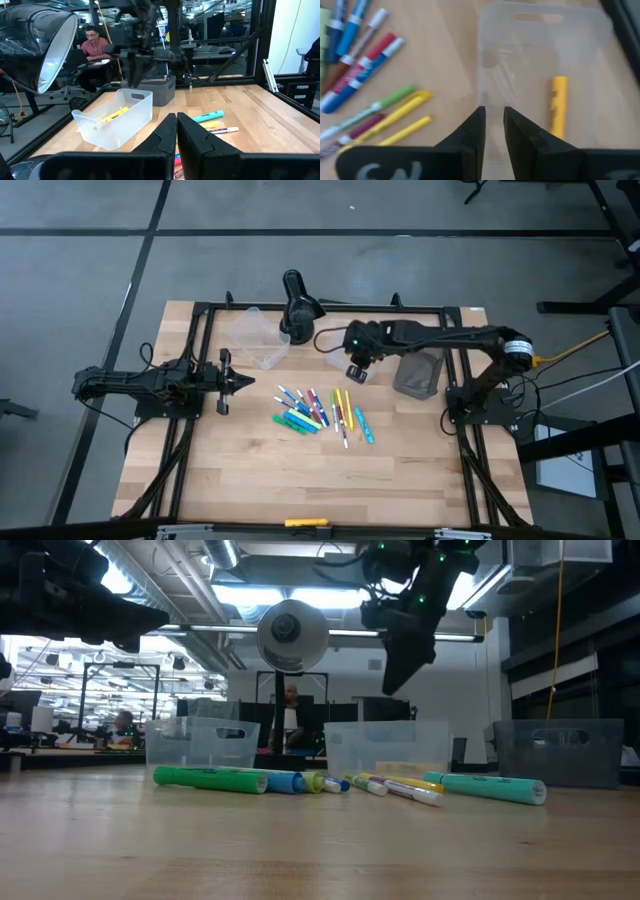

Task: Pick & Place Markers
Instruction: Put the right yellow pen in the gray bin

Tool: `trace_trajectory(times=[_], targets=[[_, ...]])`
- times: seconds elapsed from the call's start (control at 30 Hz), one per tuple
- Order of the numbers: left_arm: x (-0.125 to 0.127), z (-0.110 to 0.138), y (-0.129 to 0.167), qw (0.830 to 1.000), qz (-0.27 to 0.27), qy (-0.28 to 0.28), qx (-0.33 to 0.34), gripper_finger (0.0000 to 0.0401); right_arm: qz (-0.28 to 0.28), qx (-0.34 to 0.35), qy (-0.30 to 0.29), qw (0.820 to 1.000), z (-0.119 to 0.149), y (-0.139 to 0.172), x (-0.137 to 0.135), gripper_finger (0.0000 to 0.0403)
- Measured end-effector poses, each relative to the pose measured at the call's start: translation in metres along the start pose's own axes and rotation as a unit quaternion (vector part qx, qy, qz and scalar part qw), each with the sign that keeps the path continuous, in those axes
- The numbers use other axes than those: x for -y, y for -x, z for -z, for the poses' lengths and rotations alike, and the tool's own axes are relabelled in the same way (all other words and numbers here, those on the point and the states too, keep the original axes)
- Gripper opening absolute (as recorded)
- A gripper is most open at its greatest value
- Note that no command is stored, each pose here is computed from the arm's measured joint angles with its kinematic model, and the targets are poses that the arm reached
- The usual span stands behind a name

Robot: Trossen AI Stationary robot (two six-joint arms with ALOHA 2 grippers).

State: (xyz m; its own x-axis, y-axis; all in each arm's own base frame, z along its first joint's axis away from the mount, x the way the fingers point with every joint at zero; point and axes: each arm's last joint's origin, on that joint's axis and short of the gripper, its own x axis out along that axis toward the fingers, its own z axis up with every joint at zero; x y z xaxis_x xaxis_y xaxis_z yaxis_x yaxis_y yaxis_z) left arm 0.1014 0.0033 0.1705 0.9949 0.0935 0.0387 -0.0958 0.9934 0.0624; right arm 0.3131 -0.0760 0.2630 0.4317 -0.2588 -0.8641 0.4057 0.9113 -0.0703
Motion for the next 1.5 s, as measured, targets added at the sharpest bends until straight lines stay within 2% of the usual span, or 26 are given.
trace_trajectory(times=[0.47, 0.83, 1.13, 1.5], targets=[[0.0, 0.0, 0.0, 1.0, 0.0, 0.0, 0.0, 0.0009, -0.053, 0.0, -0.046, 0.998, 0.014, 0.013, -0.064, 0.0069], [0.0, 0.0, 0.0, 1.0, 0.0, 0.0, 0.0, 0.0008, -0.087, -0.011, -0.105, 0.991, 0.033, 0.028, -0.11, 0.0069], [0.0, 0.0, 0.0, 1.0, 0.0, 0.0, 0.0, 0.0012, -0.062, -0.068, -0.157, 0.983, 0.054, 0.032, -0.127, 0.0069], [0.0, 0.0, 0.0, 1.0, 0.0, 0.0, 0.0, 0.0008, -0.046, -0.096, -0.163, 0.981, 0.065, 0.017, -0.144, 0.0069]])
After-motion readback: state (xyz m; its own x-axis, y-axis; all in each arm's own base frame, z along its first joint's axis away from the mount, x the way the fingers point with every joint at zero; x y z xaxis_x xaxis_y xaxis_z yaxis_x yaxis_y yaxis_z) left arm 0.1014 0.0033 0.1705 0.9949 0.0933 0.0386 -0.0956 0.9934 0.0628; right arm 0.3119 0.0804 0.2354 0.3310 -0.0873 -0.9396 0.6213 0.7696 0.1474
